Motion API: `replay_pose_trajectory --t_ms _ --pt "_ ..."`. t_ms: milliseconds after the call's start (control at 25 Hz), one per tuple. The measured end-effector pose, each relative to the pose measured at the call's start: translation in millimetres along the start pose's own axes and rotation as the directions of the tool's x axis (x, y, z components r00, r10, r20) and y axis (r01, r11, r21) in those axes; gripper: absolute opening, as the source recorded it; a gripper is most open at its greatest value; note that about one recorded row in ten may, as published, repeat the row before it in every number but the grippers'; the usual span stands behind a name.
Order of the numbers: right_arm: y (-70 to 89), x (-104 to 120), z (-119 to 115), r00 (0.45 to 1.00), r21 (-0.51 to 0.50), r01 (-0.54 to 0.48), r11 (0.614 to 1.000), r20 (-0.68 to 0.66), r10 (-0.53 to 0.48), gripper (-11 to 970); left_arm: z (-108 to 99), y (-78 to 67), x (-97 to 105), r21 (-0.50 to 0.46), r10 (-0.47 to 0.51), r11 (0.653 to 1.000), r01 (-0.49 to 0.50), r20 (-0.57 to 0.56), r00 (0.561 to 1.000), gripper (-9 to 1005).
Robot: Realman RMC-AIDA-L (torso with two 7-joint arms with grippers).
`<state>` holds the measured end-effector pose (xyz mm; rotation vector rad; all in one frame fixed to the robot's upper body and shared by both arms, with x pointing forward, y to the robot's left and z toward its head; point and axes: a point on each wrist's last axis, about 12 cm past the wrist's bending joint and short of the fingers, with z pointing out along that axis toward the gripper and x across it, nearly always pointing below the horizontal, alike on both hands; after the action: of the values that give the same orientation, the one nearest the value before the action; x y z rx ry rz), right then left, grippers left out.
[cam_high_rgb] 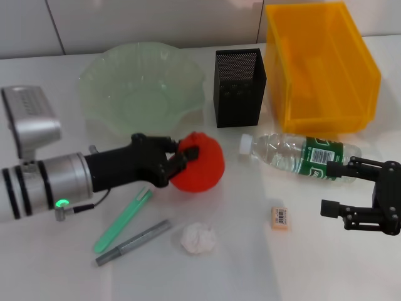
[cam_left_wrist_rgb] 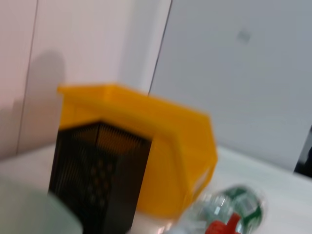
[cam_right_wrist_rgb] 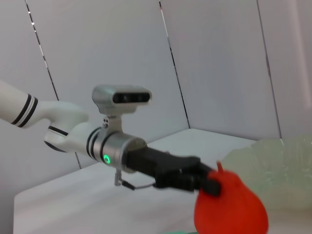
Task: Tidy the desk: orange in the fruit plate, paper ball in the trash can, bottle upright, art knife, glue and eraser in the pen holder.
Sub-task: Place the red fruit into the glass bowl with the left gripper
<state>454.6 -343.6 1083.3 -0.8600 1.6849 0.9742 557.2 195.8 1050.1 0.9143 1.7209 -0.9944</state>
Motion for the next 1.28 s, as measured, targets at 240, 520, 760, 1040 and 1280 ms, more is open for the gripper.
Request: replay_pose_trajectory --t_ms 240,520,760,1040,1280 --pt "-0.5 -0.5 -0.2 1.0 0.0 0.001 1.0 -0.001 -0.001 796 -26.0 14.6 -23.7 -0.091 0.039 0.996 -0.022 0.184 0.982 160" --pt "-1.4 -1.8 0.6 1.0 -0.002 0.005 1.0 -0.001 -0.005 796 -18.9 47.1 -40.3 -0.302 0.085 0.952 -0.04 0.136 0.987 126" --pt "-2.7 -3.6 1.8 1.0 -0.006 0.006 1.0 0.0 -0.006 796 -7.9 67.2 -49.1 -0.439 0.057 0.898 -0.007 0.101 0.993 78" --pt "-3.2 -4.6 2.7 1.0 -0.01 0.006 1.0 0.0 -0.006 796 -6.8 69.0 -47.5 -0.46 0.081 0.887 -0.039 0.072 0.994 159" --pt "-5.2 -7.4 6.1 1.0 -0.021 -0.011 1.0 -0.003 0.011 796 0.6 63.3 -43.8 -0.416 0.092 0.906 -0.073 0.025 0.995 291"
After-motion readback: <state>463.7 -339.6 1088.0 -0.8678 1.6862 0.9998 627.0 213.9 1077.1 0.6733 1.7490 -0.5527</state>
